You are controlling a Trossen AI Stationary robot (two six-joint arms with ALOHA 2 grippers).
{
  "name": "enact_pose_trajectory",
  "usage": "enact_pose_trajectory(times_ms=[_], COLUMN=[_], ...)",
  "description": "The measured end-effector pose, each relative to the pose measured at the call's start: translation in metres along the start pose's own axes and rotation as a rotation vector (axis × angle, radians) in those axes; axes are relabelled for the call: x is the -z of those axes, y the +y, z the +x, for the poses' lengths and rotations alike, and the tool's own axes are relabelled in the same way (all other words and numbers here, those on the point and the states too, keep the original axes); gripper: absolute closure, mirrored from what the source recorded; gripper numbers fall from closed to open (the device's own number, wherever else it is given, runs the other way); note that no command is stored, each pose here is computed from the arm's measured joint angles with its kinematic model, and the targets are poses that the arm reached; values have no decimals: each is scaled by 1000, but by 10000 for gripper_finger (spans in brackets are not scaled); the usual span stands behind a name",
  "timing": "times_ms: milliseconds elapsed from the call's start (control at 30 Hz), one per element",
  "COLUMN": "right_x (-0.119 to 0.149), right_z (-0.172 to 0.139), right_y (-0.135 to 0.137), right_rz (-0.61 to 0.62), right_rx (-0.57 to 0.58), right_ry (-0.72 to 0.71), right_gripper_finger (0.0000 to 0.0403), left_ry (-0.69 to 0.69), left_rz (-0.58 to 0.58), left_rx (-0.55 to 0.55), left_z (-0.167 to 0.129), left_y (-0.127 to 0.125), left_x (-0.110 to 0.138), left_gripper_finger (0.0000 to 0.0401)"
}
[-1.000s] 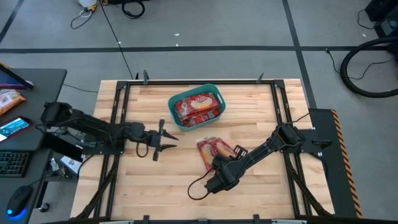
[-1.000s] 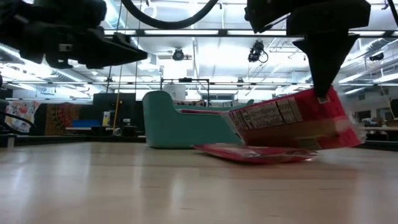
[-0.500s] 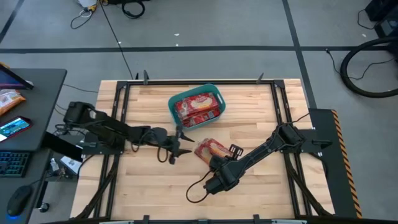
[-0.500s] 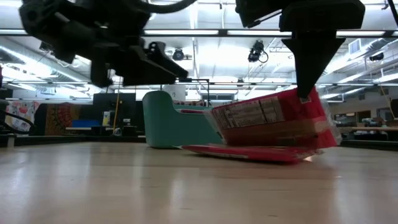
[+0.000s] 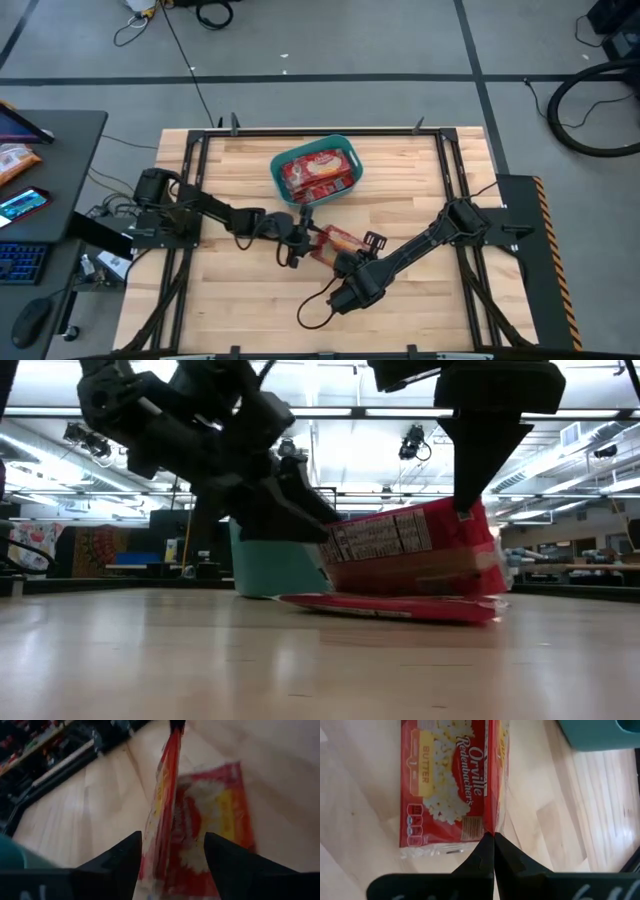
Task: Sort popcorn bags into baskets
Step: Put the red popcorn bag into the green bin
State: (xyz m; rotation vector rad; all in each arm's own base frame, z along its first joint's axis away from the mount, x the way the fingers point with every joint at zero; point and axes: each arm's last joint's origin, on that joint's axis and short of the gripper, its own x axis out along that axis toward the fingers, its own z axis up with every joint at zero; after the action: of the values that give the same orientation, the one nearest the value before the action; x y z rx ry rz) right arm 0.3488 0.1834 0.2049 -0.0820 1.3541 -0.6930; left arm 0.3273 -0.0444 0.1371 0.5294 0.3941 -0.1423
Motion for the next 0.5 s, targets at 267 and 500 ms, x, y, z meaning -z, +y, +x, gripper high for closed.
enact_pose_trajectory(times_ms=[267, 500], right_x=[-2, -4], right_z=[0, 0], right_y=[2, 4], right_rz=[-12, -13], right_rx=[-4, -23], right_ry=[-37, -54], right_gripper_finger=[401, 393], left_ry=[115, 143], left_rz=[17, 11], left_rx=[-24, -6], left_z=[5, 5], left_y=[3, 2], left_x=[1, 2], left_gripper_finger=[264, 385])
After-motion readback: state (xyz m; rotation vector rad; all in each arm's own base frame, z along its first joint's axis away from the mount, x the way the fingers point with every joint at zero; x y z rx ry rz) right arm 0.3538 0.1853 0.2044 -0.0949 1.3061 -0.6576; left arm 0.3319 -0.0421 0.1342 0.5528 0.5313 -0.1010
